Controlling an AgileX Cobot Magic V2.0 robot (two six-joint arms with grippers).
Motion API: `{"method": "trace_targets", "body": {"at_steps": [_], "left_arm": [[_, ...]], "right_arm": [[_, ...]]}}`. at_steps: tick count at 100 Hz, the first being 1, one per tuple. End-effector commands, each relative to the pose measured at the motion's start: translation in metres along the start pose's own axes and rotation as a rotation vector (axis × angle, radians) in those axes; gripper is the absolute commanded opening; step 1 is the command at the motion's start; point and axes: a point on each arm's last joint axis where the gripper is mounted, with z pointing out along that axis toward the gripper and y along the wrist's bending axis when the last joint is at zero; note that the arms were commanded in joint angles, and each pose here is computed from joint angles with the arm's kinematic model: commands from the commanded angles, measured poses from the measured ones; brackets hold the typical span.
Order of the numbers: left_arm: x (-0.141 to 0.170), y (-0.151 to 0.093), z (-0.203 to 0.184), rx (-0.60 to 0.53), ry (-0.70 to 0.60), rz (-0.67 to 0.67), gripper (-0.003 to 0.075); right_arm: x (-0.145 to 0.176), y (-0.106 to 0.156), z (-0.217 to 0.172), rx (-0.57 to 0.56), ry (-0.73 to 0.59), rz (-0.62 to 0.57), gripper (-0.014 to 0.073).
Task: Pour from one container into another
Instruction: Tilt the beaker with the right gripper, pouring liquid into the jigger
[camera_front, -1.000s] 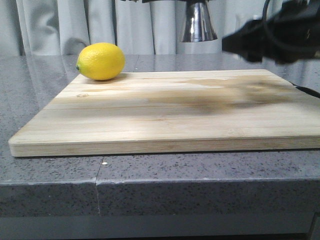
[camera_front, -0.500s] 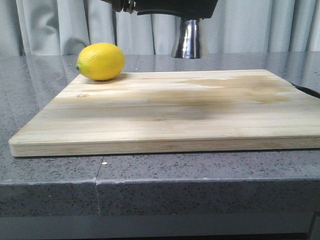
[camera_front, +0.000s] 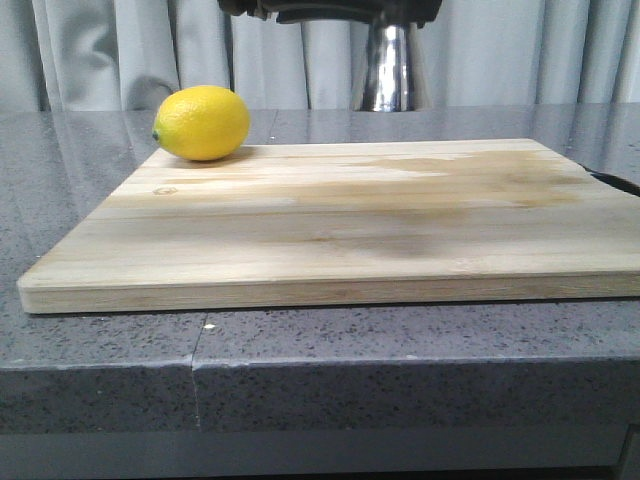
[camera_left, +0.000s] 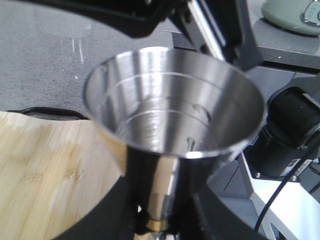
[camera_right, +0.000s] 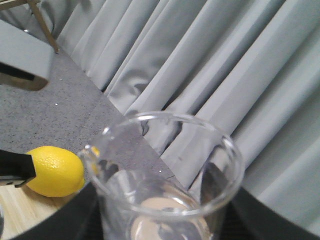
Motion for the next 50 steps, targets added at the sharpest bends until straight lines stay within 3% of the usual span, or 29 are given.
{"method": "trace_targets", "body": {"at_steps": [1,50], "left_arm": [[-0.0257,-0.0145,-0.0083,0.046,-0.103,0.022,-0.0020],[-0.0246,-0.0156,-0.0083,0.058,-0.090,0.014,-0.0020]], "right_arm": [[-0.0243,-0.0091,-0.0054,0.023,-0.122,-0.038,0.0151],[-0.0283,-0.0009,-0.0061,-0.054,-0.173,-0.180,0.0151]]}}
